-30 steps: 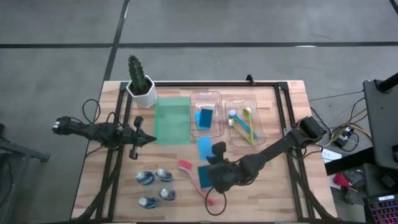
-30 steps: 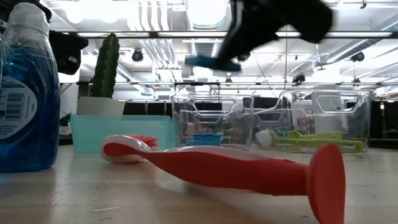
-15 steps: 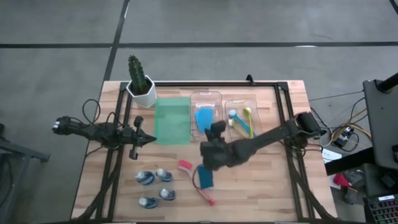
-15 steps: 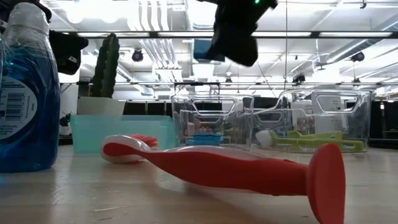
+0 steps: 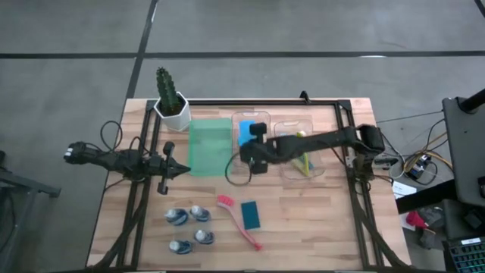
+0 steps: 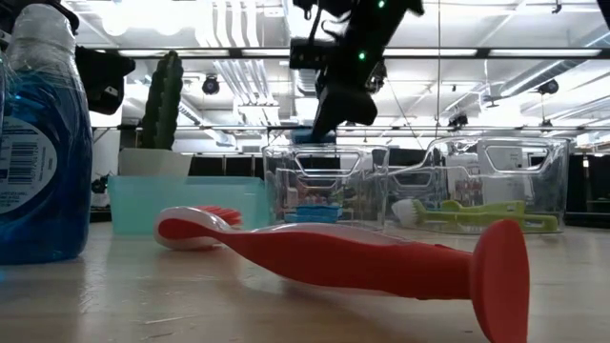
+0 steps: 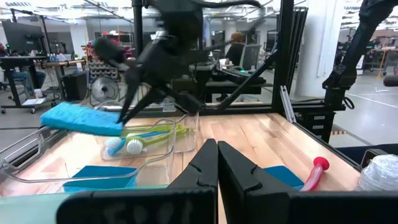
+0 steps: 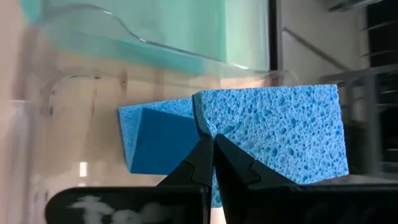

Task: Pick & Place Kitchen Sink Supplies
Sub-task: Put the blue sponge into the left transparent bin

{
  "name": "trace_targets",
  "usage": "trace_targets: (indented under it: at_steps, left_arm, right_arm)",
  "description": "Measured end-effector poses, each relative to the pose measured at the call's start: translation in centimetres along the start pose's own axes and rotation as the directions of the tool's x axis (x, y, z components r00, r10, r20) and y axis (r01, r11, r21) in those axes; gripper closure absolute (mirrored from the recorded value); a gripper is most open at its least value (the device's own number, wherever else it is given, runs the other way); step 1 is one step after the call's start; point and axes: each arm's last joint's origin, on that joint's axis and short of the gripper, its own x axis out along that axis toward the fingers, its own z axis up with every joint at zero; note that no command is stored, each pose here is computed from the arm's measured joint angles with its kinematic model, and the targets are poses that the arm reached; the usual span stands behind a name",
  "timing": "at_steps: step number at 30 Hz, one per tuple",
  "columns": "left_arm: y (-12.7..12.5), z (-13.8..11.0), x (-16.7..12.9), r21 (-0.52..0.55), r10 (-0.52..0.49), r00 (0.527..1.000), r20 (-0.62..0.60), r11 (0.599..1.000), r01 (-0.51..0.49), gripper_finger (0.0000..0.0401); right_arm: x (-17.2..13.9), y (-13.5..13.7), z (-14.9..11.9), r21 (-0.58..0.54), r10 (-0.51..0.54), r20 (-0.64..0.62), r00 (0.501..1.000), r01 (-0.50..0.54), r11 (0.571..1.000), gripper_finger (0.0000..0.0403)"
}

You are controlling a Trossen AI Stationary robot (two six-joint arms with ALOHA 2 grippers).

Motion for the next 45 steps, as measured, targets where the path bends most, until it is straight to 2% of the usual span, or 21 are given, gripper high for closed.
trace_targets:
  at_steps: [6, 14, 17, 24, 35, 45]
  left_arm:
    - [0.0, 0.0, 0.0, 0.000, 0.000, 1.000, 0.000, 1.000, 0.000, 0.0398]
    - [0.0, 0.0, 0.0, 0.000, 0.000, 1.000, 0.000, 1.000, 0.000, 0.0398]
    - [0.0, 0.0, 0.0, 0.000, 0.000, 1.000, 0.000, 1.000, 0.000, 0.0398]
    - [0.0, 0.0, 0.0, 0.000, 0.000, 1.000, 0.000, 1.000, 0.000, 0.0398]
    - [0.0, 0.0, 0.0, 0.000, 0.000, 1.000, 0.000, 1.000, 0.000, 0.0398]
    - [0.0, 0.0, 0.0, 0.000, 0.000, 1.000, 0.000, 1.000, 0.000, 0.0398]
  right_arm:
    - [2.1, -3.0, -1.1, 0.131, 0.157, 0.016, 0.987, -0.158, 0.979, 0.0394]
    - [3.3, -5.0, -2.0, 0.193, 0.185, 0.020, 0.982, -0.186, 0.963, 0.0394]
    - [3.5, -5.2, -2.1, 0.215, 0.226, 0.035, 0.974, -0.228, 0.950, 0.0394]
    - [4.3, -4.5, -2.2, 0.226, 0.239, 0.118, 0.964, -0.261, 0.939, 0.0394]
    - [5.6, -5.2, -3.5, 0.267, 0.222, 0.100, 0.970, -0.241, 0.933, 0.0394]
    - [6.8, -4.1, -4.7, 0.262, 0.207, 0.123, 0.971, -0.233, 0.936, 0.0394]
